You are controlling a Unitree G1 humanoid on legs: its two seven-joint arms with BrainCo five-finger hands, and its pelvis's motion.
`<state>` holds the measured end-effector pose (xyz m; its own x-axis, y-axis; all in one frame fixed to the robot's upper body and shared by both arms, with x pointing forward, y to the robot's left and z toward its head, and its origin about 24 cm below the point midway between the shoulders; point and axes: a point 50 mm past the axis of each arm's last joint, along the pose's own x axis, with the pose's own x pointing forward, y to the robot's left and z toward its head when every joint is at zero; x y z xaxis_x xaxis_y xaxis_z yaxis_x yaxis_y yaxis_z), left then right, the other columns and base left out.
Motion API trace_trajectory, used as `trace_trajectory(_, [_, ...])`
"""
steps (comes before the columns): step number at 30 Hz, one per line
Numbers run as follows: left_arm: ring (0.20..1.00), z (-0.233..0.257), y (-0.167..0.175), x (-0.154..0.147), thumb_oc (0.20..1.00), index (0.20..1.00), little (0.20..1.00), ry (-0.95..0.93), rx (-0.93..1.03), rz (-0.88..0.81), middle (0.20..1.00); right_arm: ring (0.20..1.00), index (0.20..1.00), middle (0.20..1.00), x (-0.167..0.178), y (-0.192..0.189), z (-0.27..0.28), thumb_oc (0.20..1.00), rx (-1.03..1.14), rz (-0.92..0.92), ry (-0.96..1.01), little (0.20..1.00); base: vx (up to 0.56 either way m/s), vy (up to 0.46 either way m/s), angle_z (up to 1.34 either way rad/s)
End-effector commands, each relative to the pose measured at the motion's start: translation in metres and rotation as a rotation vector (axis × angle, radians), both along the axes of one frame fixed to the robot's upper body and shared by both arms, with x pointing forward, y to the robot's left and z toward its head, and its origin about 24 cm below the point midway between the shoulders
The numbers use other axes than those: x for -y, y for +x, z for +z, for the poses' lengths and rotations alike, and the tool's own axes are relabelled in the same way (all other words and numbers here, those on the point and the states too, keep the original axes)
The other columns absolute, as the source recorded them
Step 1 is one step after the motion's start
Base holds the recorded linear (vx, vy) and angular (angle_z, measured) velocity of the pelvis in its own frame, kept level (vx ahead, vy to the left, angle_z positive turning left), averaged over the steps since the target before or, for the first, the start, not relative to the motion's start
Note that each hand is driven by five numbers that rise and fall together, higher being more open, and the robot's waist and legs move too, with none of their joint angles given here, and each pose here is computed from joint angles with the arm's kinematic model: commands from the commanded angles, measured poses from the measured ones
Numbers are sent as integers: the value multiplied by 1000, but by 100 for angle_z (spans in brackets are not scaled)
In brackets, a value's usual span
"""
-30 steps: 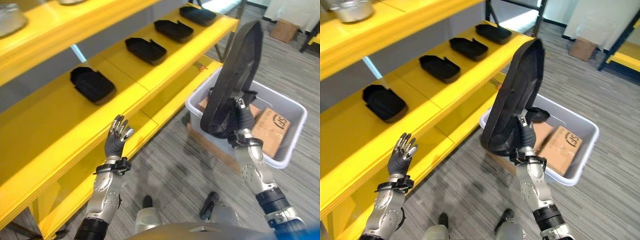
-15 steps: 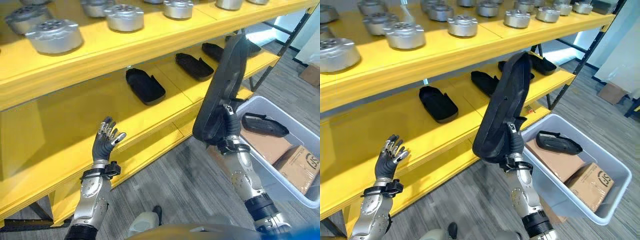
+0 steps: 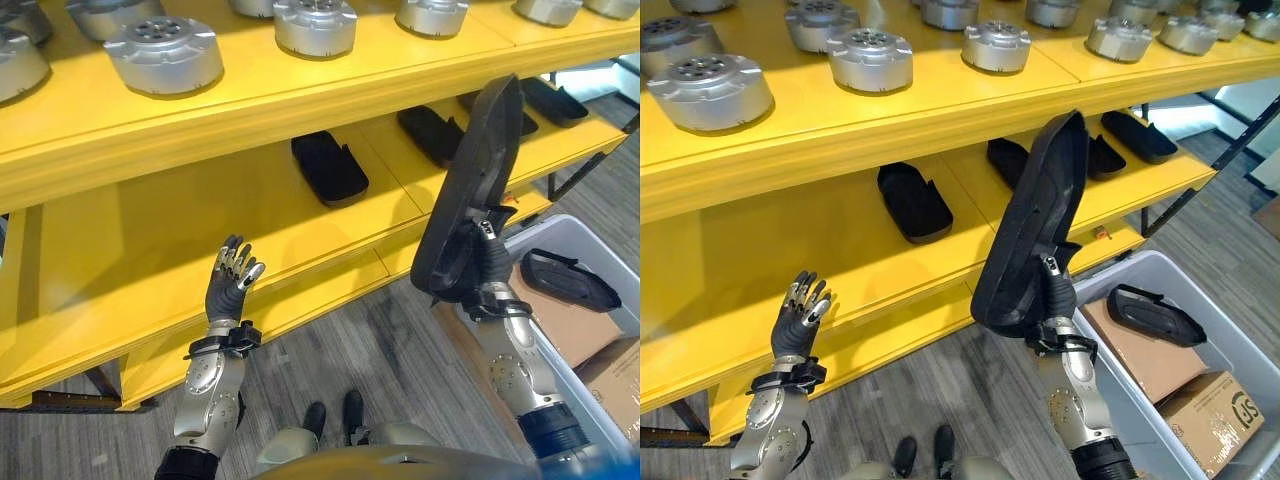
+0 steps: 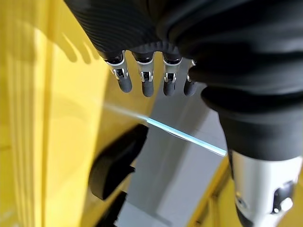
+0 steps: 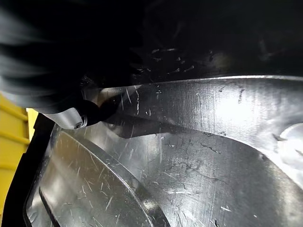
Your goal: Move parts from the plastic box to the shelf.
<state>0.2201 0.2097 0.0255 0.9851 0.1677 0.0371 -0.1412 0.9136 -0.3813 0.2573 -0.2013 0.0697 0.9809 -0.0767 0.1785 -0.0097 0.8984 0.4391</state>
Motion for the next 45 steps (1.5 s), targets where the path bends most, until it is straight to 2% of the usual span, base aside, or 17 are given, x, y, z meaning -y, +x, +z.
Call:
trace_trajectory(1, [1000, 31, 5, -15, 1000, 1000, 1000, 69, 150, 2, 1000, 200, 200, 200, -3, 4, 44, 200, 235, 1, 21, 200, -154, -17, 77])
trace_trajectory(6, [1000, 37, 2, -14, 1000, 1000, 1000, -45, 184, 12, 1000, 200, 200, 200, -12, 4, 35, 200, 193, 26, 22, 200, -38, 132, 27])
trace_trajectory(9, [1000, 41, 10, -9, 1000, 1000, 1000, -40, 200, -12, 1000, 200, 200, 200, -6, 3, 35, 200, 187, -15, 11, 200, -30, 184, 45])
trace_trajectory(13, [1000, 38, 4, -7, 1000, 1000, 1000, 0, 178, -69, 1000, 200, 200, 200, -1, -3, 29, 200, 165, -47, 36, 200, 75, 245, 31])
trace_trajectory(19, [1000, 39, 2, -9, 1000, 1000, 1000, 24, 169, -82, 1000, 200, 200, 200, -7, -3, 11, 200, 88, -53, 106, 200, 50, 178, 20])
trace_trajectory(21, [1000, 41, 3, -11, 1000, 1000, 1000, 46, 173, -87, 1000, 200, 200, 200, -9, -2, 11, 200, 78, -67, 70, 200, 30, 181, 17])
trace_trajectory(30, [1000, 38, 6, -7, 1000, 1000, 1000, 87, 130, -112, 1000, 200, 200, 200, -42, 10, -17, 200, -66, 3, 331, 200, 27, 103, 12])
trace_trajectory(36, [1000, 36, 7, -7, 1000, 1000, 1000, 79, 105, -126, 1000, 200, 200, 200, -64, 29, -45, 200, -236, -38, 493, 200, 8, 13, 4])
trace_trajectory(43, [1000, 36, 7, -1, 1000, 1000, 1000, 70, 99, -173, 1000, 200, 200, 200, -78, 47, -46, 200, -302, -23, 398, 200, -6, -13, 0])
trace_trajectory(44, [1000, 39, 8, -1, 1000, 1000, 1000, 65, 112, -173, 1000, 200, 200, 200, -89, 55, -30, 200, -254, 54, 282, 200, -23, -49, 2])
trace_trajectory(45, [1000, 39, 8, -1, 1000, 1000, 1000, 65, 116, -172, 1000, 200, 200, 200, -90, 57, -27, 200, -238, 72, 261, 200, -29, -63, 0])
